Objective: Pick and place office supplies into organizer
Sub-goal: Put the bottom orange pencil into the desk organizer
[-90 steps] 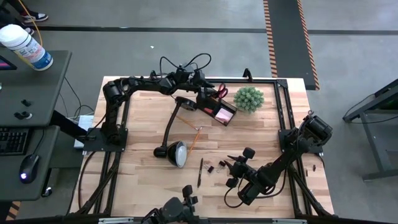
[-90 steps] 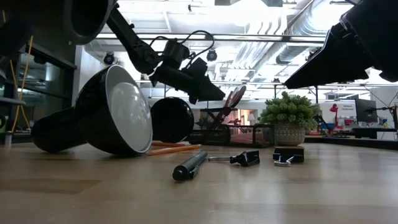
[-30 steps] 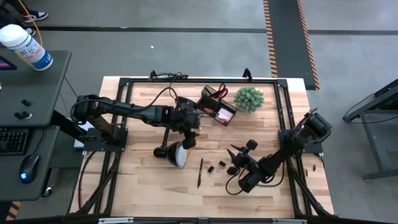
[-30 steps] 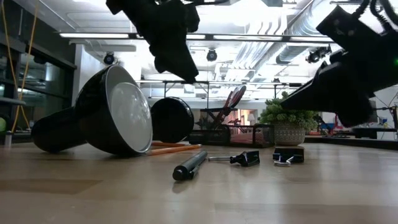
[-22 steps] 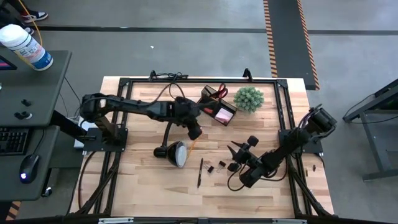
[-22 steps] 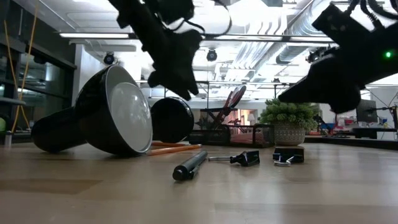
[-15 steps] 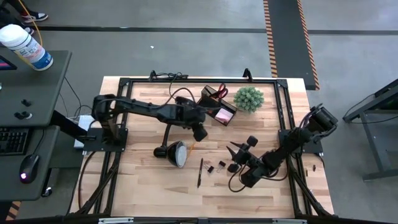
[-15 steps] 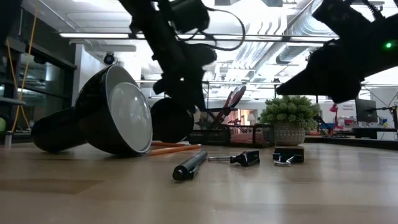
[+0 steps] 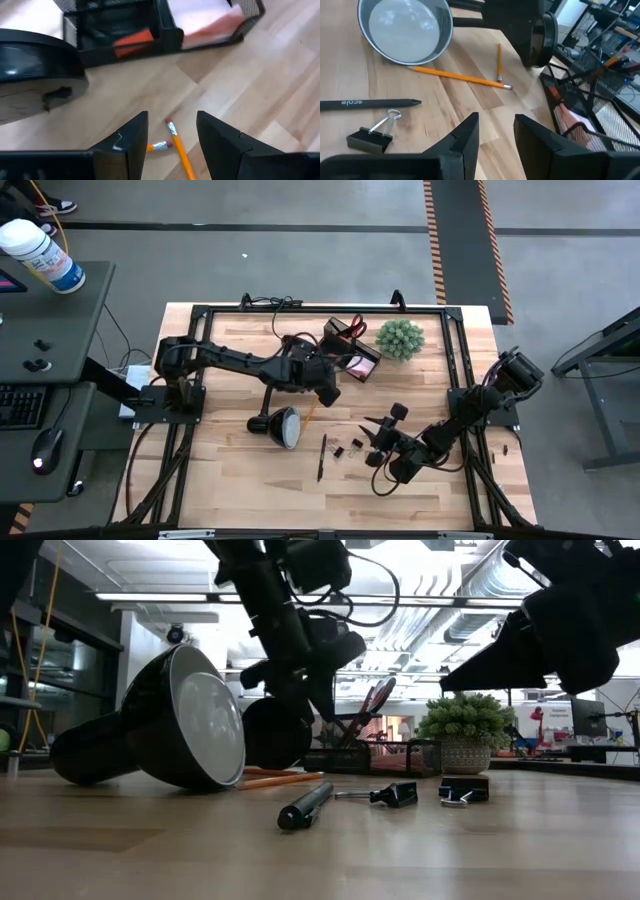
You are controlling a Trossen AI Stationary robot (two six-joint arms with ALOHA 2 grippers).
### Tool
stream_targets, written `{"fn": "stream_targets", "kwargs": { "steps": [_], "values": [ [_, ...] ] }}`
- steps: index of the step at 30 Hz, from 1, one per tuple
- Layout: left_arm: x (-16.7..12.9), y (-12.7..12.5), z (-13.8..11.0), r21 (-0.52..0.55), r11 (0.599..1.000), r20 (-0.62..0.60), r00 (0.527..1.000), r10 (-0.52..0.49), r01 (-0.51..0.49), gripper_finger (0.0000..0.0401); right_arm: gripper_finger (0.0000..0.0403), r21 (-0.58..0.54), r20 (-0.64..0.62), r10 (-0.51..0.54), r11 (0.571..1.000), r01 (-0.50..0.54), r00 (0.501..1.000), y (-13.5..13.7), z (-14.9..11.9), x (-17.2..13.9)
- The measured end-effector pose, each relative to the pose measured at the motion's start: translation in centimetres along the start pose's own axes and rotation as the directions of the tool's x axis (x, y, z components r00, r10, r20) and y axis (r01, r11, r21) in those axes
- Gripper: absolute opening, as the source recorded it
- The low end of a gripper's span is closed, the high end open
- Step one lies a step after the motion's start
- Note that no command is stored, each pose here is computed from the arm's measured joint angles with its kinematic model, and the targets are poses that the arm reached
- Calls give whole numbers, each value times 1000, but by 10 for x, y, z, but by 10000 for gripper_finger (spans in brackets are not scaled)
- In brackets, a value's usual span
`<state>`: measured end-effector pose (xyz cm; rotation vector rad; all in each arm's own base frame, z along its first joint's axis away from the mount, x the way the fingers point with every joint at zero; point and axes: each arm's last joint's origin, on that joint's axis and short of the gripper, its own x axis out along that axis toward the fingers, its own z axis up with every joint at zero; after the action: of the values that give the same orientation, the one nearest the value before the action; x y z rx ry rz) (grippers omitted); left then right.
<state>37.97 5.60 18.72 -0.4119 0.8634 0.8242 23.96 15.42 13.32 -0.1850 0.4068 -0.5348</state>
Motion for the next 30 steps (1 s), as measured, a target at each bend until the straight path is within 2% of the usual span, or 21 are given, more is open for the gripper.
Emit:
{"fn": "stream_targets", "kwargs": {
  "steps": [8, 12, 14, 16, 20, 30],
  "values": [
    [-10, -16, -13, -75, 997, 35, 999, 12, -9, 156, 114, 25, -14, 34, 999, -34, 999, 1, 0, 0],
    [-5, -18, -20, -95, 993, 59, 995, 76, -70, 156, 114, 36, -13, 44, 998, -43, 999, 2, 1, 0],
    [3, -23, -21, -114, 992, 74, 995, 63, -54, 156, 114, 41, -12, 47, 998, -47, 999, 2, 1, 0],
    [10, -21, -28, -88, 994, 13, 997, 70, -69, 156, 114, 42, -10, 54, 998, -53, 999, 3, 2, 0],
    [22, -20, -32, -102, 991, -38, 996, 78, -82, 156, 114, 37, 2, 61, 997, -61, 998, 4, 4, 0],
    [34, -22, -40, -114, 989, -75, 994, 82, -91, 156, 114, 26, 5, 84, 996, -84, 996, 5, 6, 0]
  ]
}}
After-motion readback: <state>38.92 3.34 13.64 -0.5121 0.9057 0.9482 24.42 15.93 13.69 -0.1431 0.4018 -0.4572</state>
